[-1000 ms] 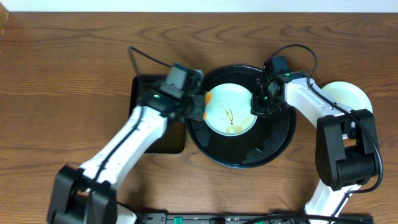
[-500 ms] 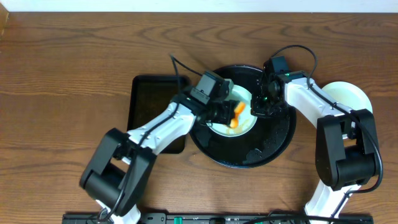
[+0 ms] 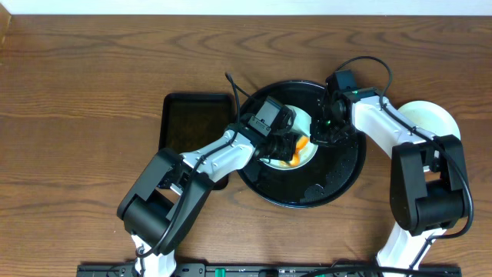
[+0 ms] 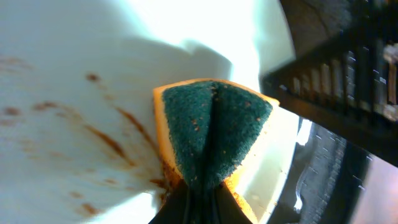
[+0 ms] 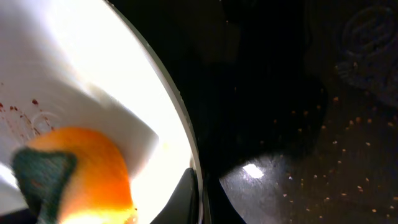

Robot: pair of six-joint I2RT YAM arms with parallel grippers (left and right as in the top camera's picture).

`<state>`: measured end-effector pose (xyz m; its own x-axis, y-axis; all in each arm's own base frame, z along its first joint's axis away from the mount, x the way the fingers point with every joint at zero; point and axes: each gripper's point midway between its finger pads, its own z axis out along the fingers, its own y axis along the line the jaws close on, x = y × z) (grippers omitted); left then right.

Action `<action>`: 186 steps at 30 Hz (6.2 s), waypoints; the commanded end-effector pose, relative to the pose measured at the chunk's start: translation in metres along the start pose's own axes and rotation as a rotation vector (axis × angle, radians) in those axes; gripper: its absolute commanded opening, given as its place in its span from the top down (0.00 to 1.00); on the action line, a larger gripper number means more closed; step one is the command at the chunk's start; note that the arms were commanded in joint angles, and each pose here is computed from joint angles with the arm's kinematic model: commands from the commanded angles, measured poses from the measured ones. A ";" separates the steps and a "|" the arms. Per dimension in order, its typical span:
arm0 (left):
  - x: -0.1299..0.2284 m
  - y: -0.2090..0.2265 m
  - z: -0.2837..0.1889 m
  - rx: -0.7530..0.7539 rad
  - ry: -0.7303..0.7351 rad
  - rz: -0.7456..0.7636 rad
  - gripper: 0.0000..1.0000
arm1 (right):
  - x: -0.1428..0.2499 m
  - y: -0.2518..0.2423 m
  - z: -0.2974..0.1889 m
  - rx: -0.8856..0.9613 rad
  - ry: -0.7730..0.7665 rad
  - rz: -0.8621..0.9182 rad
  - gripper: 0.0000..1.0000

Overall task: Clean dirty plates on tray and stack at the side
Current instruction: 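Scrub the remaining light-blue plate with the sponge in the left gripper, then move the sponge back over the black rectangular tray with the left gripper, then lift the light-blue plate with the right gripper and carry it right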

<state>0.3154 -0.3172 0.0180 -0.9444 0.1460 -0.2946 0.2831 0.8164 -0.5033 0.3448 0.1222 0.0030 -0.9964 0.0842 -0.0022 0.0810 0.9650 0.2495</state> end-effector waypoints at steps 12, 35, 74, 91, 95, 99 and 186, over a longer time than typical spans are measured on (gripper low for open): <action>-0.042 0.104 -0.027 -0.238 -0.147 -0.241 0.92 | 0.016 -0.006 0.010 0.052 0.056 -0.004 0.99; 0.007 0.038 -0.005 -0.055 0.063 0.012 0.92 | 0.020 -0.007 0.010 0.057 0.069 -0.008 0.99; -0.045 0.092 -0.144 -0.327 -0.228 -0.167 0.92 | 0.020 -0.011 0.010 0.080 0.068 -0.007 0.91; -0.011 0.173 -0.188 -0.520 -0.158 -0.386 0.92 | 0.019 -0.002 0.019 0.060 0.040 -0.039 0.80; -0.004 0.176 -0.185 -0.526 -0.142 -0.389 0.92 | 0.028 -0.001 0.027 0.064 0.052 -0.057 0.92; 0.008 0.180 -0.180 -0.534 -0.112 -0.398 0.92 | 0.026 -0.003 0.027 0.080 0.044 -0.058 0.99; 0.005 0.181 -0.178 -0.529 -0.132 -0.393 0.92 | -0.054 -0.096 -0.218 0.900 -0.785 0.081 0.99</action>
<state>0.3334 -0.0736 0.0686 -0.9234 -0.2687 -0.2740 -0.2337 0.9601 -0.1539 0.3864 -0.0056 0.1848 -0.7583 -0.1515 -0.6340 0.3620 0.7110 -0.6029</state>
